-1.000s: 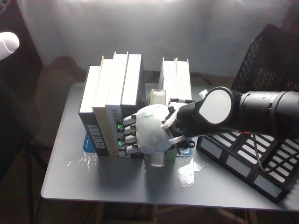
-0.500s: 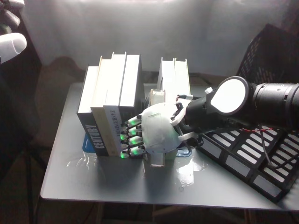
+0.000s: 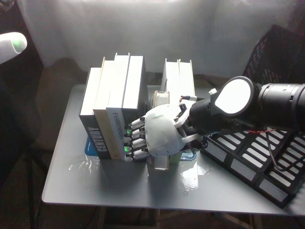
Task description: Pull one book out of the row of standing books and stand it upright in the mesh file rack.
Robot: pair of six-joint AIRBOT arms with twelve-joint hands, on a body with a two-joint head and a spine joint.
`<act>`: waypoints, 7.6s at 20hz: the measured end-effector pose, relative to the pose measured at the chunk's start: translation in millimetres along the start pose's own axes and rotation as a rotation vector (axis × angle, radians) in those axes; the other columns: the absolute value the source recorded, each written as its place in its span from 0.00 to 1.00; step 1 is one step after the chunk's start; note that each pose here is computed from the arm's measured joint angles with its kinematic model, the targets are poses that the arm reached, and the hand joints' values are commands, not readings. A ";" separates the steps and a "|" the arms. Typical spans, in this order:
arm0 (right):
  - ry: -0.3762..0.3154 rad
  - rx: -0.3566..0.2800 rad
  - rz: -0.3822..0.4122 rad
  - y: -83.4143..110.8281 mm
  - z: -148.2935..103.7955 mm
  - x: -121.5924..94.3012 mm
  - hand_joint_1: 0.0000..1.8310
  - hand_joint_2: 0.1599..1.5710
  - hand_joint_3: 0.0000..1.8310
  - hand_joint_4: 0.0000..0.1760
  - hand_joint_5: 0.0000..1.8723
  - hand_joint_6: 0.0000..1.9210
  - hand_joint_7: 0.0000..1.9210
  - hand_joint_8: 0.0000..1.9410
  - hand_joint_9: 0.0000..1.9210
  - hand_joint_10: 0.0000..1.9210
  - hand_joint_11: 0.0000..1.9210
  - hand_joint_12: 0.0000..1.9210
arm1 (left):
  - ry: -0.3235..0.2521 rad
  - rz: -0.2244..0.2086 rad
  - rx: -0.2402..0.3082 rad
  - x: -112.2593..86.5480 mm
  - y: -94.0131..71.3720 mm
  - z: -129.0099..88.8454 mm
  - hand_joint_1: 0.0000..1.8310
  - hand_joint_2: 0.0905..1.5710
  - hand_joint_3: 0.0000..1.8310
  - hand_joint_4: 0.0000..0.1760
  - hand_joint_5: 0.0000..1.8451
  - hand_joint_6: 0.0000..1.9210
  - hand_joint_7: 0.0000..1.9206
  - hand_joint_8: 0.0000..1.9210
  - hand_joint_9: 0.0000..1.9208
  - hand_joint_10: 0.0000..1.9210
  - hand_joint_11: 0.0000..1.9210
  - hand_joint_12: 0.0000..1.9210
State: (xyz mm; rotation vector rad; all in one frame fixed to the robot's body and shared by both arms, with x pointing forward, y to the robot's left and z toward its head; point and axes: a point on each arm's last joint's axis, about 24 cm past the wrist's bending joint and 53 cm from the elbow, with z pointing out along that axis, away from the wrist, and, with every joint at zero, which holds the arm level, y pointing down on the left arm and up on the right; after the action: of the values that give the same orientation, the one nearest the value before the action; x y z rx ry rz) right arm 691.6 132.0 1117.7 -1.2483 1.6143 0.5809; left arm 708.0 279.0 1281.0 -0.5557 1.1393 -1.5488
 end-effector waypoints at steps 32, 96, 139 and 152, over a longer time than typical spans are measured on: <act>-0.066 0.042 -0.076 -12.7 -4.5 -40.7 0.75 0.59 0.14 0.00 0.45 0.60 0.55 0.51 0.46 0.66 0.37 0.92 | -0.008 -0.008 0.018 -0.3 -3.2 0.4 0.24 0.87 0.00 0.17 0.01 0.00 0.00 0.00 0.00 0.00 0.00 0.00; -0.318 0.157 0.093 -95.3 -252.5 -185.0 0.74 0.73 0.00 0.00 0.40 0.62 0.45 0.61 0.44 0.78 0.38 0.95 | 0.012 -0.076 0.048 27.4 -3.8 22.8 0.22 0.86 0.00 0.18 0.01 0.00 0.00 0.00 0.00 0.00 0.00 0.00; -0.127 0.410 0.152 -157.7 -262.7 -81.1 0.74 0.72 0.00 0.00 0.42 0.60 0.46 0.58 0.44 0.76 0.39 0.93 | 0.009 -0.090 0.014 27.9 -3.3 20.6 0.23 0.90 0.00 0.00 0.00 0.00 0.00 0.00 0.00 0.00 0.00 0.00; -0.084 0.425 0.149 -167.8 -220.3 -59.8 0.74 0.71 0.00 0.00 0.44 0.53 0.46 0.62 0.47 0.75 0.43 0.89 | 0.005 -0.091 0.024 26.7 -4.2 18.4 0.20 0.90 0.00 0.00 0.00 0.00 0.00 0.00 0.00 0.00 0.00 0.00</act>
State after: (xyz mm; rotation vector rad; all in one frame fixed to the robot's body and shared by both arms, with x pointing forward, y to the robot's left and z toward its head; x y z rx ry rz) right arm 756.2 -81.7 1292.2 -0.7859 1.6614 0.3495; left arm 712.8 247.2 1286.9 -0.5947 1.1111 -1.6403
